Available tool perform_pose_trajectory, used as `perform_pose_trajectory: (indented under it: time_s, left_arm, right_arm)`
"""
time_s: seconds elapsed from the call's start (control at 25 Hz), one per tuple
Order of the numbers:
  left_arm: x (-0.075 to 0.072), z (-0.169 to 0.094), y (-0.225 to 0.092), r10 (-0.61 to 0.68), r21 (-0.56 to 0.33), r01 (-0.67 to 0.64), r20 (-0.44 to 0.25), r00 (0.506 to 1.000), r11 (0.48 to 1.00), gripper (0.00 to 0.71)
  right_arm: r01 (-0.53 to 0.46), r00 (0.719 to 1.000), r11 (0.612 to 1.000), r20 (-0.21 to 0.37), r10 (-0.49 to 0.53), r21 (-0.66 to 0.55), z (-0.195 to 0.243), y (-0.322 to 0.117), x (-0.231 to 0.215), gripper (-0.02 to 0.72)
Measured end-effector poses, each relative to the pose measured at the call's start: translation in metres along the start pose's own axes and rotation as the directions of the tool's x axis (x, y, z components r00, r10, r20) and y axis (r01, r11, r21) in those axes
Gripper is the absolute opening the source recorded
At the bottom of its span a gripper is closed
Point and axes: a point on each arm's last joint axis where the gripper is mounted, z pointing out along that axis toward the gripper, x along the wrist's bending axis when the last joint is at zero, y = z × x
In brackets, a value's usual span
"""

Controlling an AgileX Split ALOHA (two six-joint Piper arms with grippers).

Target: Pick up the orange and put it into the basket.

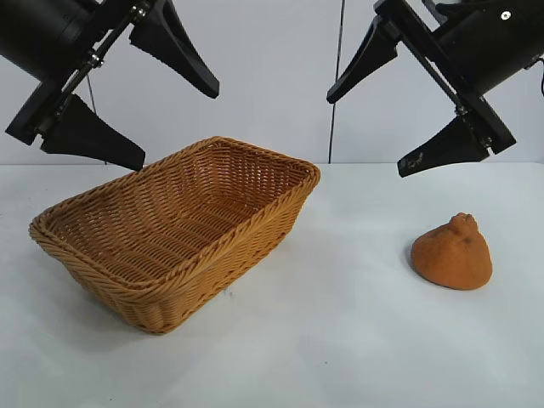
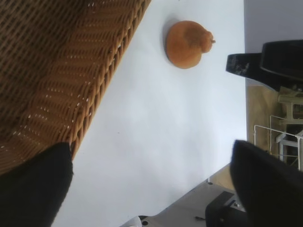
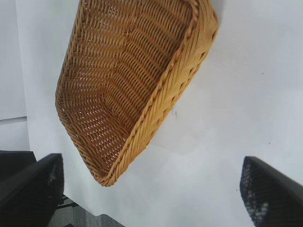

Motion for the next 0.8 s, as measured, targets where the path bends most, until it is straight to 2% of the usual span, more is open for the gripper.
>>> perform_pose_trajectory:
  time_s: [0.68,0.8]
  left_arm:
    - [-0.0002,-0.0004,-0.0001,-0.005,0.0,0.005,0.0,1.0,1.0,0.643]
    - [-0.0008,-0.0061,-0.0027,0.007,0.008,-0.007,-0.03,1.0,1.0,0.643]
  right_arm:
    - [0.0,1.0,1.0,0.008,0.0,-0.024,0.0,0.0022,-0.0007,0.694]
    - [0.0,1.0,1.0,0.008,0.0,-0.025,0.0,0.0022,-0.0007,0.694]
